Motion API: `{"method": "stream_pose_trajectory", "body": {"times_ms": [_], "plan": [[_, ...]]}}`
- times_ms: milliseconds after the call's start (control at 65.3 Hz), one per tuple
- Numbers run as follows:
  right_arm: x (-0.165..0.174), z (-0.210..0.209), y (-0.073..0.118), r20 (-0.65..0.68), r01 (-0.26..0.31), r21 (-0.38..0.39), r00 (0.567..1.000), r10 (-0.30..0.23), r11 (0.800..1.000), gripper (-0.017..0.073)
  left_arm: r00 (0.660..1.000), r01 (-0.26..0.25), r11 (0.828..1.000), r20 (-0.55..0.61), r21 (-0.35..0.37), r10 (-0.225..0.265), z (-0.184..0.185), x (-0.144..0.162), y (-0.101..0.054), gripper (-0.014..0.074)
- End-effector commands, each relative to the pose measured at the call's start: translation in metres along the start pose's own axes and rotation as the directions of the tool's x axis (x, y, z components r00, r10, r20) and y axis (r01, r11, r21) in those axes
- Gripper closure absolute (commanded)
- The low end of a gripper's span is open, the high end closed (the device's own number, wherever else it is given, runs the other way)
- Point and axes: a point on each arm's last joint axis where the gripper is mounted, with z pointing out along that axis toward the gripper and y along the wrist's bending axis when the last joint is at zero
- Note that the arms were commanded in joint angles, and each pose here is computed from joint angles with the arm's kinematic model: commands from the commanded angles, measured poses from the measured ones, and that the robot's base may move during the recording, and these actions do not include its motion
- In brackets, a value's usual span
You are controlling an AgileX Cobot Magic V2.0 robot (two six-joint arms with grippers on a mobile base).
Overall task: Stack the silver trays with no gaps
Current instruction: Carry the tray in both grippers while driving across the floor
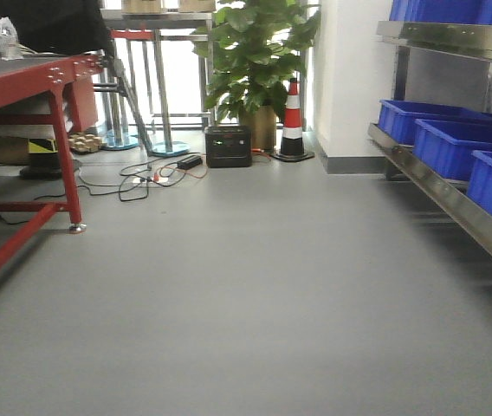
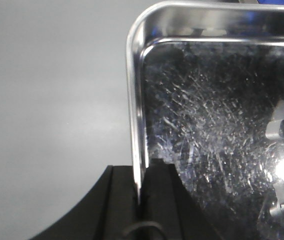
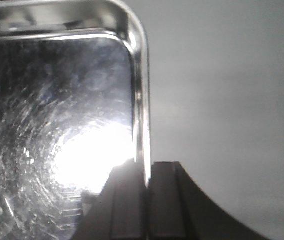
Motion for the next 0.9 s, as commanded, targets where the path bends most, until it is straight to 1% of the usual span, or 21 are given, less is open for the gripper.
{"method": "stream_pose_trajectory", "body": {"times_ms": [0, 888], "plan": [[-0.0048, -0.0043, 0.0025, 0.053, 0.004, -0.049, 0.999, -0.001, 0.999, 0.0637, 0.999, 0.002, 0.998, 0.037, 0.065, -0.005, -0.0051, -0.0031, -0.0054, 0.061], [-0.0052, -0.0044, 0.0029, 0.057, 0.004, -0.054, 0.998, -0.001, 0.999, 0.0637, 0.999, 0.002, 0.998, 0.037, 0.065, -0.005, -0.0051, -0.0031, -0.0054, 0.061]]}}
